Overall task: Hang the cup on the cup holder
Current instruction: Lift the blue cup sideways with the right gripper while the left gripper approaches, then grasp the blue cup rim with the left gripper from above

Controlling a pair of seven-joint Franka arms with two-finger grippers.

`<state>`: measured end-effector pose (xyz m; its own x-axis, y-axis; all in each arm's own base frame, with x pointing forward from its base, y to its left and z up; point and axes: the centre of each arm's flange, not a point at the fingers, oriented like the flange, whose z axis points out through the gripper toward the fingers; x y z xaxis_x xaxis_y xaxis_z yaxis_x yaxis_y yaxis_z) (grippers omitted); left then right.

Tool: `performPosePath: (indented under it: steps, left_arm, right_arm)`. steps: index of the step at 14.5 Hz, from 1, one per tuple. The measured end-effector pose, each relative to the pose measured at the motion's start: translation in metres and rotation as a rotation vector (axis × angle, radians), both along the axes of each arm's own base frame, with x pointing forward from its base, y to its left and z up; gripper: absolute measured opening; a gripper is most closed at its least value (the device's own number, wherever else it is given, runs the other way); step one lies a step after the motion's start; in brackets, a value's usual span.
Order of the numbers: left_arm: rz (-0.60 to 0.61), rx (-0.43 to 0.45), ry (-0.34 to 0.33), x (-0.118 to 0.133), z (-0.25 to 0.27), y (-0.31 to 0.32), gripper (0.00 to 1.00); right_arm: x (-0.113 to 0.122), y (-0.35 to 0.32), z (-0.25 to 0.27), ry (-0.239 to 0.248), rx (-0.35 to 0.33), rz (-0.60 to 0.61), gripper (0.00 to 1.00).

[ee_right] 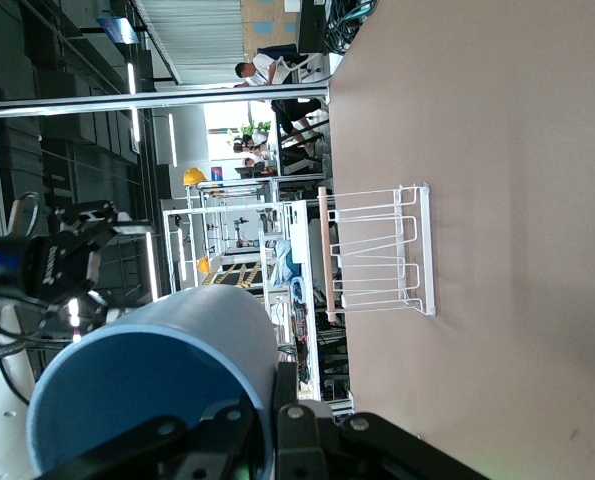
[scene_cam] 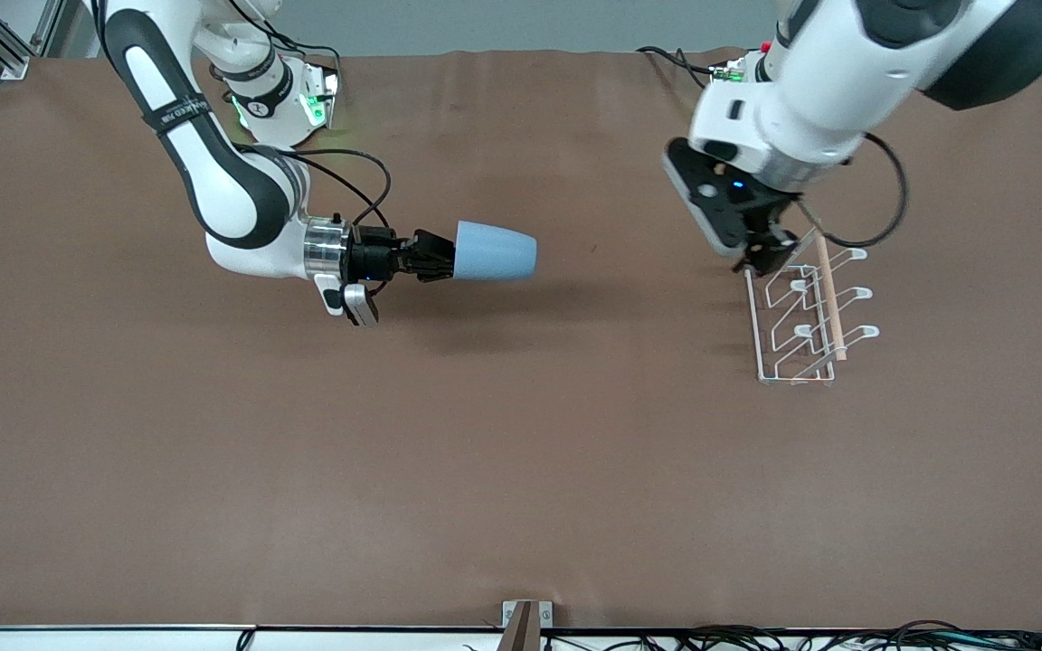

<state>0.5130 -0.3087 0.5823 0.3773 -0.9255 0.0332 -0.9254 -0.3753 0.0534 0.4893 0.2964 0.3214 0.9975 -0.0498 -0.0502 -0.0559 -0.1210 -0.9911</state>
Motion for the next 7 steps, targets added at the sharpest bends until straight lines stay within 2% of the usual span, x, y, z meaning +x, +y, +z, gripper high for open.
performPosePath:
  steps: [3,7]
  left_arm:
    - [-0.095,-0.020,-0.014,-0.021,-0.012,-0.054,1.00]
    - [-0.187,-0.035,0.004,-0.039,-0.032,-0.111,1.00]
  right_arm:
    - [-0.002,0.002,-0.003,0.006,-0.005,-0.007,0.05]
    - [-0.004,0.005,-0.003,0.006,-0.006,-0.007,0.05]
